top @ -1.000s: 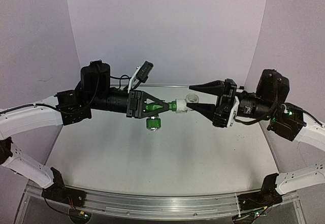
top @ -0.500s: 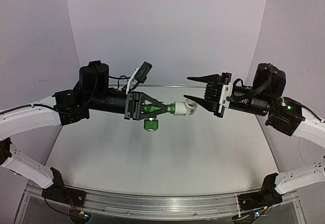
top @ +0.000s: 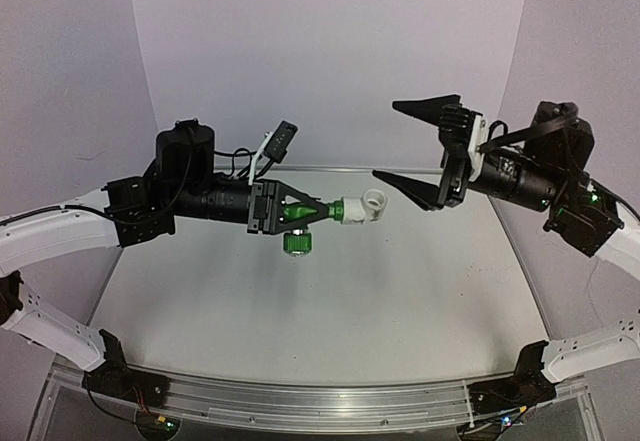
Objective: Install the water faucets
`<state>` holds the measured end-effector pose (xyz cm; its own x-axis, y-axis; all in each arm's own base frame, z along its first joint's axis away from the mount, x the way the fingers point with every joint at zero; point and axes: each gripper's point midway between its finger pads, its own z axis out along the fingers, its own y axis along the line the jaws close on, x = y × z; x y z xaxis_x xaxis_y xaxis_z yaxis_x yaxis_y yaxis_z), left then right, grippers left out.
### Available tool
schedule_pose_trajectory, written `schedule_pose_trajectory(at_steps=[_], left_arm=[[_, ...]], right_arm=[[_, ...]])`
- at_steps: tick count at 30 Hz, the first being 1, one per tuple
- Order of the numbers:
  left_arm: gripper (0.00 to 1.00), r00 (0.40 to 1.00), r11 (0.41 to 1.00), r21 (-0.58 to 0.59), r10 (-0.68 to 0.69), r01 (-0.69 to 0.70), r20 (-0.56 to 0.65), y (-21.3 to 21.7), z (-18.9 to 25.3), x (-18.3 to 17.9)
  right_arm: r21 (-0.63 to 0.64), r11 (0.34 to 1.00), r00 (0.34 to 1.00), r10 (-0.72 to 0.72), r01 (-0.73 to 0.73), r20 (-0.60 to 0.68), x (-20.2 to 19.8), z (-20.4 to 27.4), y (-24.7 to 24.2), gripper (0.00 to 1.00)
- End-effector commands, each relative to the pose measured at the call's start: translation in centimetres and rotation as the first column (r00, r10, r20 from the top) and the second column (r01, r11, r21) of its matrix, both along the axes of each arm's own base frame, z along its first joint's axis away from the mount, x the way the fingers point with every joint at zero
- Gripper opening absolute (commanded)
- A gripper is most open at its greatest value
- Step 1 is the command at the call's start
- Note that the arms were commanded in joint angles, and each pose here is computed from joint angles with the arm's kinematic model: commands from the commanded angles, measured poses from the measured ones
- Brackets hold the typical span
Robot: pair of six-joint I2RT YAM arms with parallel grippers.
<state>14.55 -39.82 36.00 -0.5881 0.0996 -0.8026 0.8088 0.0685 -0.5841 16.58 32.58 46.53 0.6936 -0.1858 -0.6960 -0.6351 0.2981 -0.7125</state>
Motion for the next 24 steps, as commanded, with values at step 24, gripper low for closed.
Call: schedule_pose_trajectory(at_steps=[24], left_arm=[[0.0,0.954,0.97,-0.166,-0.128,0.177,0.269,1.8,5.2,-3.6]], right_arm=[[0.038,0.971,0.742,0.206,-0.237,-0.638,-2.9,-5.4,3.2,0.63]])
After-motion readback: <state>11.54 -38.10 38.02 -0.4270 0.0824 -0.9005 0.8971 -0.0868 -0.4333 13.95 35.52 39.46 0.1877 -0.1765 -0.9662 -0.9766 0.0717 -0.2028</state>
